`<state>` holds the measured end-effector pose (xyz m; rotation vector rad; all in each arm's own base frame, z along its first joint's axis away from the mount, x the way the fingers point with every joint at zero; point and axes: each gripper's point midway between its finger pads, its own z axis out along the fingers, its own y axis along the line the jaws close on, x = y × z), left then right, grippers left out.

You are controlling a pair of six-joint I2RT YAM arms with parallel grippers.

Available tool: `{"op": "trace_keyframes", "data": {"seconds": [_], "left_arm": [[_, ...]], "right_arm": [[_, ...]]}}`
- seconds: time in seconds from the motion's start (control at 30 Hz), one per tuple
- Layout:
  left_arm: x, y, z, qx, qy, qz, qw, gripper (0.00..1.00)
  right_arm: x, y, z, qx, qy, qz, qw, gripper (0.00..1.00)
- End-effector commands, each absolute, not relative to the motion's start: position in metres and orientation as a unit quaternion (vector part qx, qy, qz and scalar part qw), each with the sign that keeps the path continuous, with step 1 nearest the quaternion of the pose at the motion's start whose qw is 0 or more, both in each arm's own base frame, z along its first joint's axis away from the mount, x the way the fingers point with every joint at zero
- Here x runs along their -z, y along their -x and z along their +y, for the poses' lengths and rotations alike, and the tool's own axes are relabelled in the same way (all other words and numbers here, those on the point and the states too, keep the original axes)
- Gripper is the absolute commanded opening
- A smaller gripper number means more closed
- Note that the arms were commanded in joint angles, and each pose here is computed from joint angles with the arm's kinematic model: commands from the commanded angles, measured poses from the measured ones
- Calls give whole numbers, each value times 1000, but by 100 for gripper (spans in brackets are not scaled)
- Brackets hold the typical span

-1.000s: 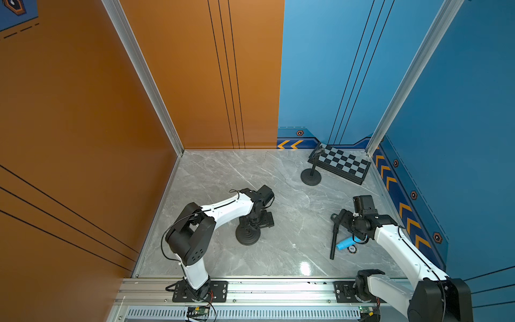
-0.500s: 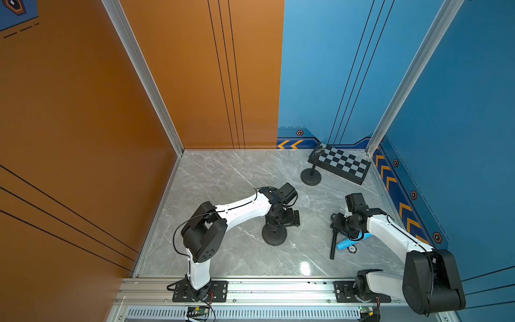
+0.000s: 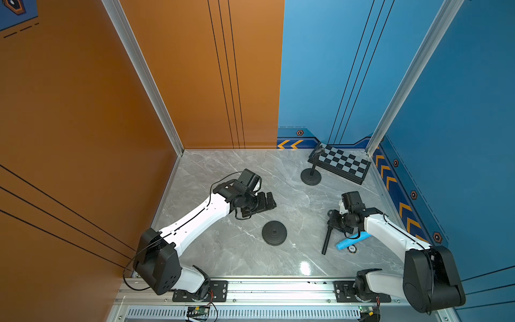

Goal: Assemble a microphone stand
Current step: Pick up the microphone stand pole from the center of the board.

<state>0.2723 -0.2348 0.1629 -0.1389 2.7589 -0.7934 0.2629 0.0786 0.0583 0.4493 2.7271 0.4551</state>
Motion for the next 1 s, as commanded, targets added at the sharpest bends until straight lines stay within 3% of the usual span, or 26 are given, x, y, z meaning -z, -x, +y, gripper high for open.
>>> {"op": "trace_keyframes", "data": {"seconds": [0.0,0.23,0.3,0.37,0.5,0.7,0.83,0.97], "left_arm": [[-173,-280,-239,312,18,931,186,98],[-232,-272,-296,520,-103,798,285,92],[-250,-256,-308,522,-177,768,326,88],[-265,-234,-323,527,-253,735,343,93],[-274,-194,-349,552,-359,681,321,98],[-274,-186,-366,544,-394,664,328,100],[-279,-195,-363,533,-391,660,355,88],[-294,-185,-366,555,-399,634,362,54]], "right_arm": [[-119,-287,91,-191,-129,937,262,9],[-228,-290,119,-303,-68,870,382,9],[-269,-284,132,-357,-39,833,420,9],[-301,-277,143,-400,-17,802,443,8],[-344,-263,170,-457,42,762,456,6],[-368,-240,213,-481,132,747,439,6],[-371,-233,229,-489,153,745,427,5],[-371,-234,232,-489,149,742,434,3]]}}
